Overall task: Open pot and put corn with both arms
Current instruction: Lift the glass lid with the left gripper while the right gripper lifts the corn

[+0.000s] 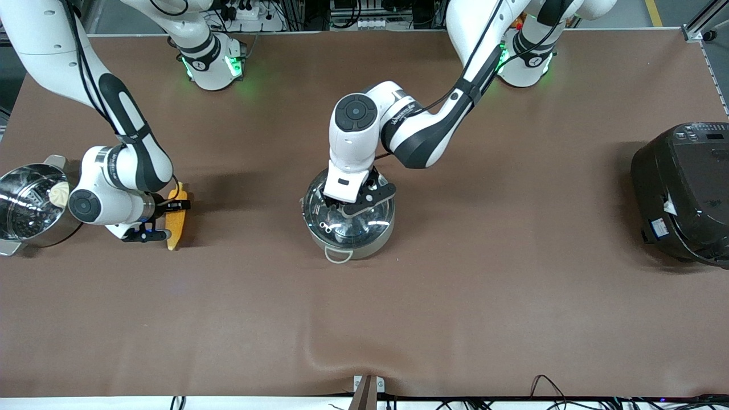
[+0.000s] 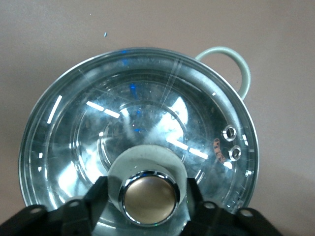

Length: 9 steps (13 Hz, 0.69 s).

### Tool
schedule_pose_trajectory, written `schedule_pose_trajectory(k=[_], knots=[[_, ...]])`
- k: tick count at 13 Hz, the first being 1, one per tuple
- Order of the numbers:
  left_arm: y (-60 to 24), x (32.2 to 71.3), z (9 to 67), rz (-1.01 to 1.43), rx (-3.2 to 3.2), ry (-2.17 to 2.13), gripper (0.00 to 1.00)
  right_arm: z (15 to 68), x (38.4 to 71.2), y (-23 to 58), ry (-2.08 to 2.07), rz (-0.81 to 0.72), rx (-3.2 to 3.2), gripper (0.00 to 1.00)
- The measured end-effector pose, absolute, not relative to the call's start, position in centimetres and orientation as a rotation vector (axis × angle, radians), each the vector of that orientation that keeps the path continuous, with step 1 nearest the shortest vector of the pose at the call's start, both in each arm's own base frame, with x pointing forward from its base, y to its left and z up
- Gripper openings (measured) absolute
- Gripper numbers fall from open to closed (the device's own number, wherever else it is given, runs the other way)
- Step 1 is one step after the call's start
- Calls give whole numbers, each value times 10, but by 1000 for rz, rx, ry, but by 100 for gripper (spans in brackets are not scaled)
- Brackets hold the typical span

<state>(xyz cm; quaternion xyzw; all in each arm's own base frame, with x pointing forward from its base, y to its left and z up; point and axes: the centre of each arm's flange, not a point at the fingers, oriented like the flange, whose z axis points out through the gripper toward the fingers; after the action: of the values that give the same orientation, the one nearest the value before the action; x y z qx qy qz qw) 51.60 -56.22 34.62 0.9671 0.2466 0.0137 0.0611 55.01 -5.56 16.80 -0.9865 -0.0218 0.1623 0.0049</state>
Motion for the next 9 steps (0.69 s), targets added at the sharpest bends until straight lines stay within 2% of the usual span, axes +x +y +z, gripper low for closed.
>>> schedule_pose_trajectory(k=[1,2,4,6,9], knots=[[-562,516,345,42,2927,746,69,172,554,-53,-76,494,-3093,52],[-562,516,344,42,2928,747,65,178,560,-52,-81,478,-3098,47],[-563,517,344,47,2923,746,56,205,575,-51,-91,470,-3102,47],[-563,517,345,47,2923,746,51,245,592,-52,-167,431,-3103,47],[-564,516,347,44,2926,744,51,311,610,-54,-265,334,-3112,39]])
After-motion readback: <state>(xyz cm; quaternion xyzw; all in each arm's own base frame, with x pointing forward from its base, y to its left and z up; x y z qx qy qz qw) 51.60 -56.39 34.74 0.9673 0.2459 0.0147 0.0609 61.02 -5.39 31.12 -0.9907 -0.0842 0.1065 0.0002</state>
